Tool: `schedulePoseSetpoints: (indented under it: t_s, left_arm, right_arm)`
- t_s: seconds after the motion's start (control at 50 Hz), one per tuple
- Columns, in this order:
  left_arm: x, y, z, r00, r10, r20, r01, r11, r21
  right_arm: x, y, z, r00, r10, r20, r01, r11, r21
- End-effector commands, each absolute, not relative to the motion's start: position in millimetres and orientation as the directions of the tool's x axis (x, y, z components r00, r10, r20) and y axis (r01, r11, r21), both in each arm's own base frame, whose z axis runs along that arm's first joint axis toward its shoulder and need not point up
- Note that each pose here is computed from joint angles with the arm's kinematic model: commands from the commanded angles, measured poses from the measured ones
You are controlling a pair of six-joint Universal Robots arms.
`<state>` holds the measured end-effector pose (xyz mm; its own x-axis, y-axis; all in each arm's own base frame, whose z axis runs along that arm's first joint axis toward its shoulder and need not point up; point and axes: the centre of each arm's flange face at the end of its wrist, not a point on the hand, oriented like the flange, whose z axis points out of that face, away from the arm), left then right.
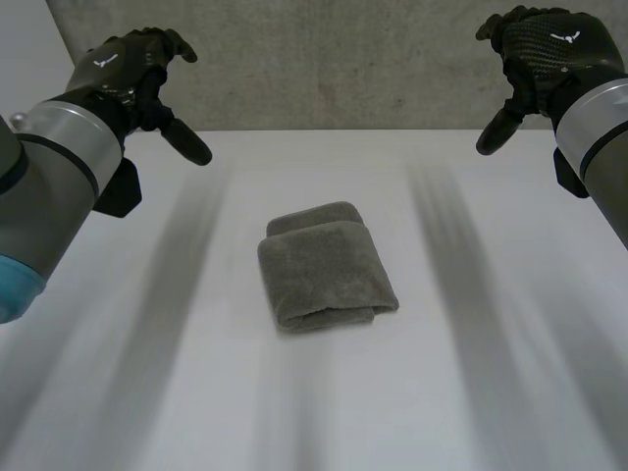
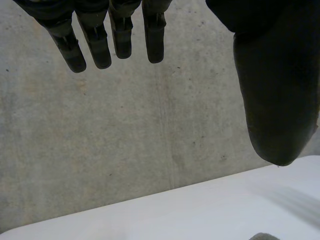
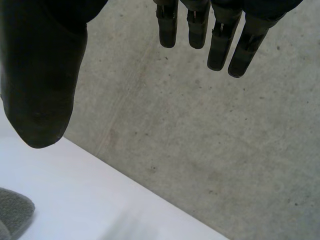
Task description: Fold the towel.
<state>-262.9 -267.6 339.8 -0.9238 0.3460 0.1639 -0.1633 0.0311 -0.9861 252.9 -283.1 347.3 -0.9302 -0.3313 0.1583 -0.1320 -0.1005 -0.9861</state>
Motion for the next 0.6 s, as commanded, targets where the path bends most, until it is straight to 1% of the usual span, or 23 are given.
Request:
schedulePoseSetpoints:
  t_s: [0.02, 0.46, 0.5, 0.58, 0.6]
  left_arm:
    - [-260.2, -264.0, 347.2, -0.925, 0.346, 0.159, -0.164, 0.017, -0.986]
    - [-259.8, -263.4, 345.4, -0.923, 0.347, 0.164, -0.164, 0.030, -0.986]
    - [-260.5, -262.3, 341.4, -0.921, 0.352, 0.165, -0.160, 0.043, -0.986]
    - [-262.3, -260.4, 337.7, -0.919, 0.359, 0.163, -0.155, 0.051, -0.987]
    - [-262.8, -259.9, 337.0, -0.918, 0.362, 0.163, -0.155, 0.050, -0.987]
  right_arm:
    - [251.7, -283.6, 345.2, -0.933, -0.334, 0.137, -0.122, -0.065, -0.990]
    - [254.1, -288.7, 333.0, -0.931, -0.339, 0.138, -0.135, -0.033, -0.990]
    - [259.0, -284.7, 328.2, -0.919, -0.367, 0.146, -0.146, -0.027, -0.989]
    - [262.7, -285.3, 320.3, -0.907, -0.393, 0.153, -0.157, -0.021, -0.987]
    - [266.7, -288.8, 310.1, -0.895, -0.417, 0.160, -0.170, -0.013, -0.985]
